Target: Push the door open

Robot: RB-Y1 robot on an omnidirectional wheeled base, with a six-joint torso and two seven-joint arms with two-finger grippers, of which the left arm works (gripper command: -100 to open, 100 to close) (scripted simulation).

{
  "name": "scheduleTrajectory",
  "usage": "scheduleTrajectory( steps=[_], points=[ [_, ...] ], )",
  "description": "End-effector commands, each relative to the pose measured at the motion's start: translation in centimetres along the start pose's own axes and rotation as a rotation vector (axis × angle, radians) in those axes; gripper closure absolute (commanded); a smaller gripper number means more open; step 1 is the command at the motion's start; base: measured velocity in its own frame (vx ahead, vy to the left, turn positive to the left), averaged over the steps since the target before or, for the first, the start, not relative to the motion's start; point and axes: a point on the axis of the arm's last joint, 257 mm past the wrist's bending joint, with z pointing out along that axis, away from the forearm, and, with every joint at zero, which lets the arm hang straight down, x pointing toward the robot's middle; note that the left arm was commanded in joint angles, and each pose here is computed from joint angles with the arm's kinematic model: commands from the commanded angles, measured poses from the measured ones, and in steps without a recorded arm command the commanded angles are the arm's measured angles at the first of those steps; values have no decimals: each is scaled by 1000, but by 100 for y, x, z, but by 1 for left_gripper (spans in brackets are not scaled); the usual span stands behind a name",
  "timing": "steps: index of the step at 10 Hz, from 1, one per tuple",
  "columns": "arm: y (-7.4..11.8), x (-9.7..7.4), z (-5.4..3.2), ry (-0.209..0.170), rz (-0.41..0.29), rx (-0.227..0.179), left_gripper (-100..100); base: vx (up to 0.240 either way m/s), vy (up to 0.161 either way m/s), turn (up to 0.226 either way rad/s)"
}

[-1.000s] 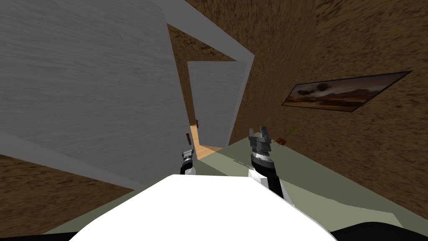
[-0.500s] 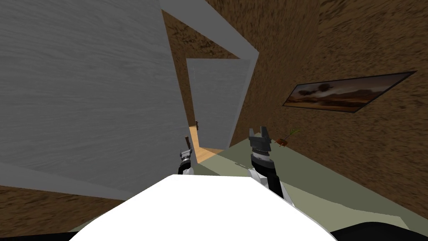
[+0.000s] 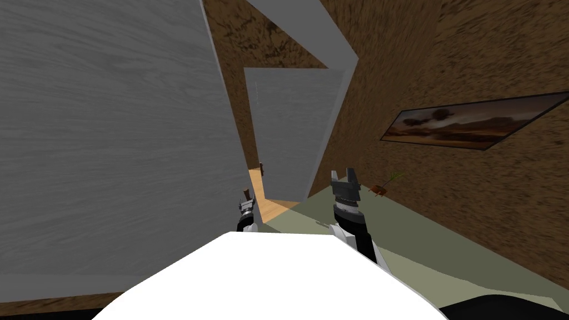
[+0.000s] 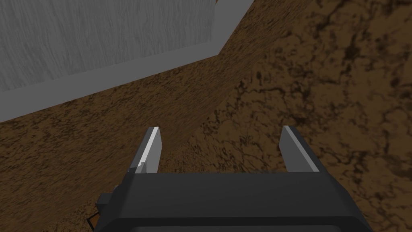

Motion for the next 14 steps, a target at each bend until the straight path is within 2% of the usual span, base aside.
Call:
scheduleTrajectory(
  steps=[1,2,7,8,10,12,13,14],
  points=[
    [0,0,0,0,0,0,-100,73,43,-10],
    [0,0,0,0,0,0,100,-9,-4,8],
    [0,0,0,0,0,0,100,-6,-6,-4],
    [-160,17,67,4,6,33,100,83,14,-66],
    [-277,21,97,6,11,57,100,112,18,-57],
    [-490,29,145,9,19,103,100,116,33,-70],
    [-490,29,145,9,19,103,100,74,29,-29],
    [-653,36,175,12,24,138,100,101,32,-64]
  ],
)
